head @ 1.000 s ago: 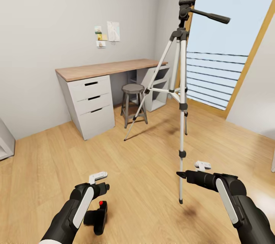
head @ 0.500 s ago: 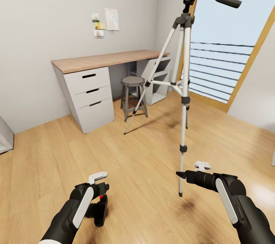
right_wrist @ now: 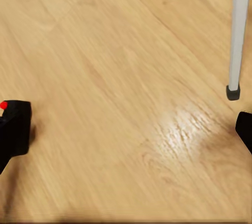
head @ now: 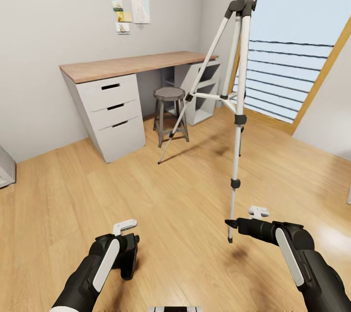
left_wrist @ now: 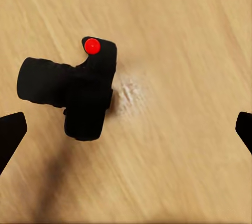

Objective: Attach the digital camera to the camera tripod in the bedroom.

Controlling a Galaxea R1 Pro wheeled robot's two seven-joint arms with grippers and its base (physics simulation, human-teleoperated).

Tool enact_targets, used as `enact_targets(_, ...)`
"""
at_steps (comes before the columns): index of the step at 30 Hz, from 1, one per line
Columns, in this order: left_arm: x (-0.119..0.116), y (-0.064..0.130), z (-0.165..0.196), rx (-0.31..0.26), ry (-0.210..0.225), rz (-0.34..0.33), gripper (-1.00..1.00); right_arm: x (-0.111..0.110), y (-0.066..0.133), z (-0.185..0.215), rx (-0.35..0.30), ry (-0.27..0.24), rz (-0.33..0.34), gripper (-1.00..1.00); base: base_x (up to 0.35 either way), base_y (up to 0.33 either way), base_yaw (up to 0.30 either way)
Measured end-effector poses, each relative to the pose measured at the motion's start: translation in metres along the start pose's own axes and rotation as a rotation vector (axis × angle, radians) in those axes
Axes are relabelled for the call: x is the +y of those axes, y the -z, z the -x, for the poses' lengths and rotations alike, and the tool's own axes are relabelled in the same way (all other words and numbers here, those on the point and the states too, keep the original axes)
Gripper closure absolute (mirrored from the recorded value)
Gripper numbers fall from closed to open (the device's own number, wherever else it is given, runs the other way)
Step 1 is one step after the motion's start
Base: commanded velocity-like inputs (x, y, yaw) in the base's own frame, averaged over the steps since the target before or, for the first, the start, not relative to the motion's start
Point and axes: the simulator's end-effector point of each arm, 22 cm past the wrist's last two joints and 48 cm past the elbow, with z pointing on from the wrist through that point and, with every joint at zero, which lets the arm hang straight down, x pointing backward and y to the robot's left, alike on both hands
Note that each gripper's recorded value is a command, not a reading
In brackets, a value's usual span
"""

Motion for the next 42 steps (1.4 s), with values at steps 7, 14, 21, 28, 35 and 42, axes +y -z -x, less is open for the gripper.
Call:
enact_targets(7, 0.003, -0.011, -0.011, 0.028, 0.0, 0.008, -1.0, 0.004, -0.014, -0.015, 0.041, 0.012, 0.008, -1.0, 0.0, 0.0, 0.0)
enact_targets(14, 0.006, -0.021, -0.022, 0.054, 0.001, 0.016, -1.0, 0.002, -0.025, -0.028, 0.074, 0.014, 0.01, -1.0, 0.0, 0.0, 0.0)
enact_targets(21, 0.009, -0.031, -0.033, 0.081, 0.001, 0.022, -1.0, 0.005, -0.035, -0.041, 0.11, 0.002, 0.041, -1.0, 0.0, 0.0, 0.0)
enact_targets(28, 0.012, -0.041, -0.045, 0.109, 0.002, 0.029, -1.0, 0.031, -0.036, -0.06, 0.182, -0.034, 0.194, -1.0, 0.0, 0.0, 0.0)
enact_targets(35, 0.016, -0.051, -0.057, 0.137, 0.002, 0.037, -1.0, 0.045, -0.021, -0.067, 0.229, -0.053, 0.373, -1.0, 0.0, 0.0, 0.0)
enact_targets(42, 0.019, -0.059, -0.068, 0.162, 0.002, 0.044, -1.0, 0.043, -0.02, -0.073, 0.25, -0.069, 0.425, -1.0, 0.0, 0.0, 0.0)
